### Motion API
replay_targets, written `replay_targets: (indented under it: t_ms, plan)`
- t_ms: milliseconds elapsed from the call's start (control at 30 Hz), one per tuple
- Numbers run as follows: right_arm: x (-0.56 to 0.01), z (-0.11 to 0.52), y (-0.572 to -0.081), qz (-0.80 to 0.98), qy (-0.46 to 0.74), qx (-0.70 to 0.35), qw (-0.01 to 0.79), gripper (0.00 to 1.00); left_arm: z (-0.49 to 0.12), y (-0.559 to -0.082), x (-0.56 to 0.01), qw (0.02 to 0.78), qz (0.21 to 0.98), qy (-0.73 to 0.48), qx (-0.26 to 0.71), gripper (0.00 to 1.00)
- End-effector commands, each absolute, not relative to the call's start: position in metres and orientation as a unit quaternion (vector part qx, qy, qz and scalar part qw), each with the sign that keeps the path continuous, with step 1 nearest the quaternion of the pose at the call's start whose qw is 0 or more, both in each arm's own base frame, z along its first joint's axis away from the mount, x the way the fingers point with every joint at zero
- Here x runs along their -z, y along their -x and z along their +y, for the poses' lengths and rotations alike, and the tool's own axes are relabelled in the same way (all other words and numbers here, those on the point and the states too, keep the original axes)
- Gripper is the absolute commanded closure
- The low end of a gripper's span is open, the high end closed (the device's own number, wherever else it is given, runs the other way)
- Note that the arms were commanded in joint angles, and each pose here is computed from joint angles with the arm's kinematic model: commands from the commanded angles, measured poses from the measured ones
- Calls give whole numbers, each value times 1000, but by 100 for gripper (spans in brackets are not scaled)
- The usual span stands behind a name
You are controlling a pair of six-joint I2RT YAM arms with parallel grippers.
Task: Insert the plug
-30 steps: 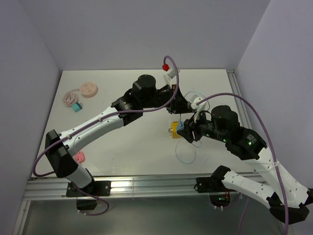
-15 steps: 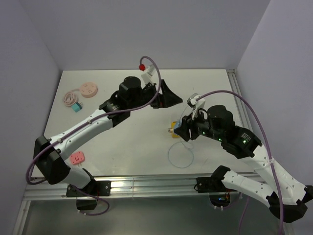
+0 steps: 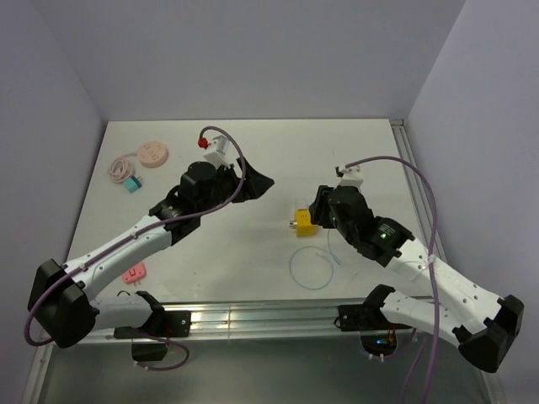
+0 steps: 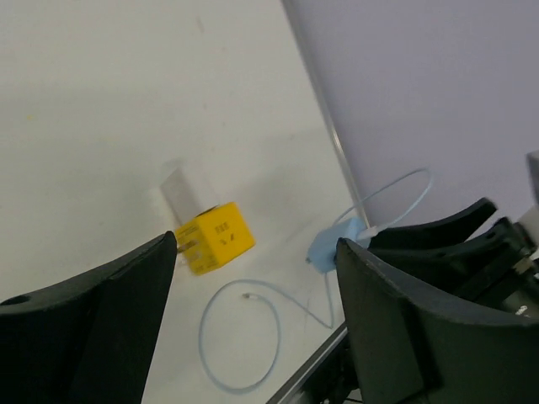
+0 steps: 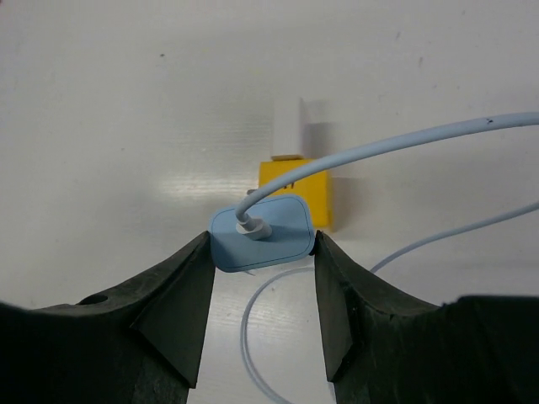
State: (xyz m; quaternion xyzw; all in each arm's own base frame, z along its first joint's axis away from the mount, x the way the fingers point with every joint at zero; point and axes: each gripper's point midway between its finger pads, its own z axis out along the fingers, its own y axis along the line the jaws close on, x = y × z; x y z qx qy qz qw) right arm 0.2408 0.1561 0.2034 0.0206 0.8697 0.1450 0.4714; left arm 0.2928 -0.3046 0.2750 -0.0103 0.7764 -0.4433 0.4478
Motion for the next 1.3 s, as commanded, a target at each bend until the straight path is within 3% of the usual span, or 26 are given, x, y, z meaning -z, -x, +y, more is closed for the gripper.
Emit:
replay_targets:
  t_ms: [0,133,667,767,900,1000,1267]
  plan:
    - [-220,145,-269,830,-106,-126,533,100,-295,-292,-271,468,770,15,433,20]
    - [-209,152,-281,821,-103,-122,548,100,-286,-282,-245,458,781,19,424,25]
    - [-143,174,-295,835,-85,-112,531,100,-287,-275,-187,412,808,34,419,28]
    - [-142,180,-293,831,-82,-121,537,100,-299,-274,-178,394,804,34,443,36]
    - [-134,179,-291,831,-82,-119,538,100,-317,-266,-156,351,807,21,475,64]
    - [-132,180,-292,829,-81,-119,540,100,-328,-264,-143,327,809,14,488,72]
    - [-123,176,-291,829,-82,-104,543,100,-345,-264,-122,288,813,10,505,76]
